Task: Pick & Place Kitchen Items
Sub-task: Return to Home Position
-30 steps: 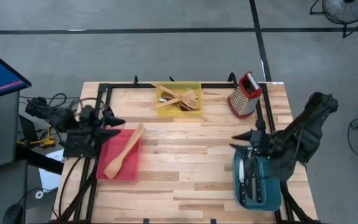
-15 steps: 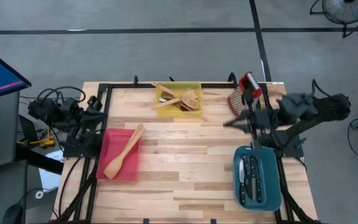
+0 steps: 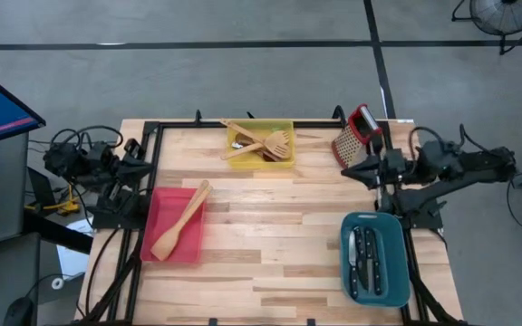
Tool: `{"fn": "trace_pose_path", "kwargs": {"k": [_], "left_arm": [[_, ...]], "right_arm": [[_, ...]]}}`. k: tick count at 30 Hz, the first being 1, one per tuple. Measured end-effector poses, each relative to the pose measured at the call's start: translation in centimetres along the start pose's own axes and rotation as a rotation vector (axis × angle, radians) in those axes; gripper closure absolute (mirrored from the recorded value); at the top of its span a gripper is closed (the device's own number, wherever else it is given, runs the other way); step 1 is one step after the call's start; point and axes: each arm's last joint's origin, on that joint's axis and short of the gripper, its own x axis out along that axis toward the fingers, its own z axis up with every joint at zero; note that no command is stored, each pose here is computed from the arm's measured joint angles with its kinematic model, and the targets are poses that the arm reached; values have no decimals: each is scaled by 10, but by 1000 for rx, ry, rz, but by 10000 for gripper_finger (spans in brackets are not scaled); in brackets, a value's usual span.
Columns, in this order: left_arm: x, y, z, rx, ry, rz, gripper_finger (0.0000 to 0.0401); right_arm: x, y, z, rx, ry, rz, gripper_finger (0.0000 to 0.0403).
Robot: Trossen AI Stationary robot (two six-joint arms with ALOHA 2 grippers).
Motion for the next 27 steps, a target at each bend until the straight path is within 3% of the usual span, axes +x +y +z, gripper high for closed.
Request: {"fn": "trace_pose_path", "kwargs": {"k": [12,16,21,23,27], "left_arm": [[-5,5,-8,68,73,69,400],[-18,12,-6,62,61,77,400],[-30,22,-5,82,63,219,400],[-30,22,-5,76,54,216,400],[-25,22,-26,110,116,230,400]], "right_arm": [[-49,-11,-90,159,-298,-65,399],[-56,-13,-112,197,-320,-60,400],[-58,-13,-133,213,-339,-58,398],[-58,-13,-139,219,-356,-57,398],[-51,-11,-152,198,-356,-59,399]]}}
